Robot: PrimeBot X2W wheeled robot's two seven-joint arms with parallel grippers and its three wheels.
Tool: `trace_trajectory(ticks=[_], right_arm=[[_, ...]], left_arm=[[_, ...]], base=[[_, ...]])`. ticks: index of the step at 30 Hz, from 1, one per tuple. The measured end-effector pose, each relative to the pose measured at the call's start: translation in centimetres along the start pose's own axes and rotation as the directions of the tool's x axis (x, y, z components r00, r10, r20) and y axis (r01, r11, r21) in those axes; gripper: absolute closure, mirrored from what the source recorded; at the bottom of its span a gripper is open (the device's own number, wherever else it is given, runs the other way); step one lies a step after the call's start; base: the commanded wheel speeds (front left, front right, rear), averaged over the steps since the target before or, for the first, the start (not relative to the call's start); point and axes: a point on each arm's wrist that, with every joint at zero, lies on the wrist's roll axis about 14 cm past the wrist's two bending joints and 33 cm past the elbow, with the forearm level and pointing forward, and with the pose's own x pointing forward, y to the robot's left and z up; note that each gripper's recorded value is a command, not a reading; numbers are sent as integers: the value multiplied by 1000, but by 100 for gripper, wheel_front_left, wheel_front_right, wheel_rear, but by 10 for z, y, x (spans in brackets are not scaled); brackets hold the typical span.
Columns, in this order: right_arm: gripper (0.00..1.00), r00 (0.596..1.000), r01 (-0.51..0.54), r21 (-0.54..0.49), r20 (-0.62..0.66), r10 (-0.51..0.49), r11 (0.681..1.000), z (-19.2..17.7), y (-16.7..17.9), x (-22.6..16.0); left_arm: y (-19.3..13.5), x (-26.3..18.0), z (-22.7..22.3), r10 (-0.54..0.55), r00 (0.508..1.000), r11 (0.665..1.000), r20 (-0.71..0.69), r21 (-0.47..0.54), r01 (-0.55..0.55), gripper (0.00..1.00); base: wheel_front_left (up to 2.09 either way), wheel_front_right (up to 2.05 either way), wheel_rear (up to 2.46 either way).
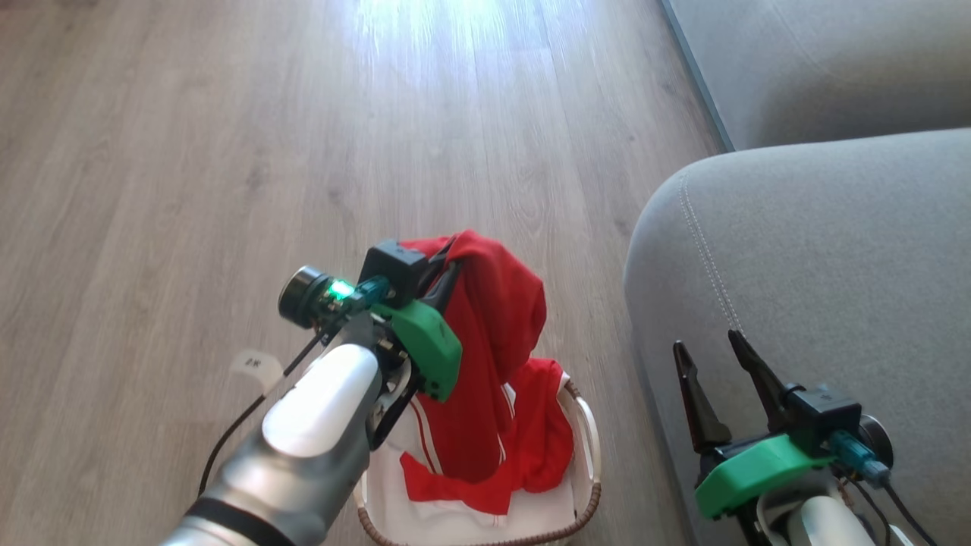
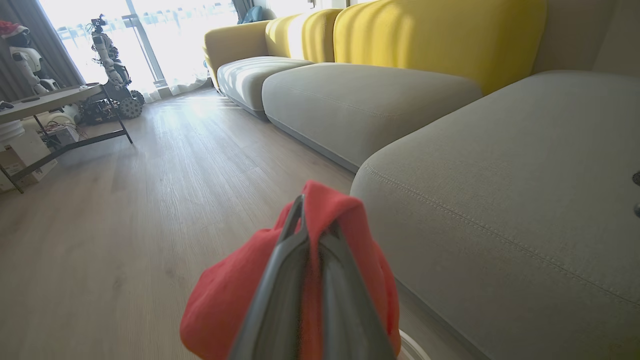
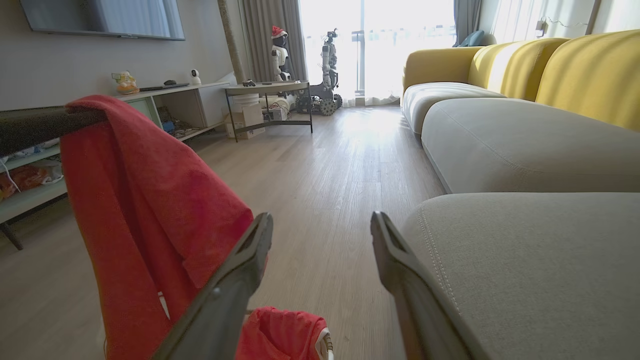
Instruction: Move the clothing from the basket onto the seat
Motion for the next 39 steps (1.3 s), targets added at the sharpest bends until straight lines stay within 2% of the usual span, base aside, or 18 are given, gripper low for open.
trace_trajectory(ticks=[9,14,20,28,39], right_arm=[[0,996,-83,-4,-15,83,997,-4,27,1],[0,983,-183,-24,-39,182,983,-10,58,8],[0,958,-287,-59,-25,286,956,1,89,28],[0,919,-392,-113,-89,384,913,-10,118,37],[0,898,-438,-153,-107,426,886,-8,131,46]], left_arm=[[-3,-4,53,-16,995,999,102,40,12,100],[-11,-8,75,-42,987,998,154,60,33,100],[-20,-14,86,-64,982,996,176,70,52,100],[-32,-23,96,-90,977,995,192,68,78,100],[-41,-31,101,-99,975,994,200,58,89,100]], base=[[0,0,0],[0,0,0],[0,0,0],[0,0,0],[0,0,0]])
